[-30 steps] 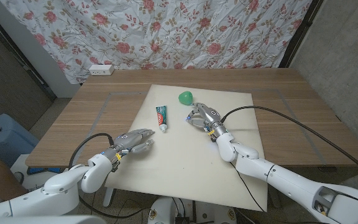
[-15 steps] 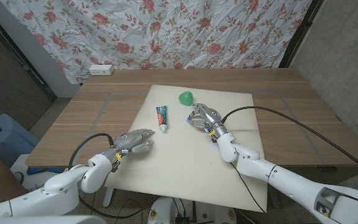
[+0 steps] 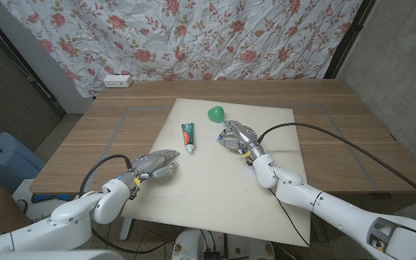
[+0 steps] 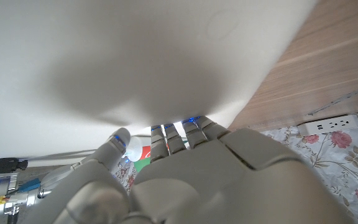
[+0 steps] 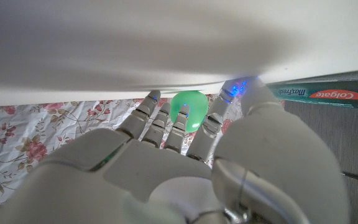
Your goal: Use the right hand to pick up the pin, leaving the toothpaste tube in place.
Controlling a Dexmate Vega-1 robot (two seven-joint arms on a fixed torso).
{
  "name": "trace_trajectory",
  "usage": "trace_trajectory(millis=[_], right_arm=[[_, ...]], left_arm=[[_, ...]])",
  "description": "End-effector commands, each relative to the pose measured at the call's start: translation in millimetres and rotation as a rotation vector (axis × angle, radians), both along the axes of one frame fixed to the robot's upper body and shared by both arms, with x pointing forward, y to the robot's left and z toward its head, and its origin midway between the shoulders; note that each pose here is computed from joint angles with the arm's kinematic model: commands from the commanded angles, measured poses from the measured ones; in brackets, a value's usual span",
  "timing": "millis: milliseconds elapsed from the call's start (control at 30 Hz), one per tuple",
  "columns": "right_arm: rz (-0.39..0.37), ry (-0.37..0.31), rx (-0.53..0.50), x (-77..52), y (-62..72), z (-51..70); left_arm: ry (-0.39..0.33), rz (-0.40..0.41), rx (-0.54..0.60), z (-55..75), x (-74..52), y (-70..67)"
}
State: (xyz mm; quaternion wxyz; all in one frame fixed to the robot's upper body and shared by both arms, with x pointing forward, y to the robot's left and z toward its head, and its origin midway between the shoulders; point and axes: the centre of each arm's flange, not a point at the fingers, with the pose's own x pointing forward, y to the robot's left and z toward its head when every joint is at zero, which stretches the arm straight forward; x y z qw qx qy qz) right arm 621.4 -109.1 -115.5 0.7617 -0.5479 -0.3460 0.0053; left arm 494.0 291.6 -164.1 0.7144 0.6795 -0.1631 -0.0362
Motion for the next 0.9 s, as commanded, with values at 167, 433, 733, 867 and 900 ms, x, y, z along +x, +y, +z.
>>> trace_trajectory(millis=[167, 433, 733, 867, 900], right_arm=[[0.003, 0.006, -0.015, 0.1, -0.8, -0.1], [0.022, 0.000, -0.015, -0.1, 2.3, 3.3], [0.029, -0.007, -0.017, -1.9, 2.7, 3.7], [0.033, -0.008, -0.020, -2.8, 2.1, 3.8], [0.033, -0.008, -0.020, -2.9, 2.0, 3.8]], left_arm=[[0.001, 0.009, -0.003, -0.5, 0.6, 0.6], [-0.001, 0.009, -0.001, -0.2, -0.7, 2.3], [0.002, 0.004, 0.000, -1.8, -1.0, 1.7], [0.000, 0.003, 0.001, -1.6, -0.4, 1.8], [0.001, 0.006, 0.000, -1.5, -0.2, 1.8]])
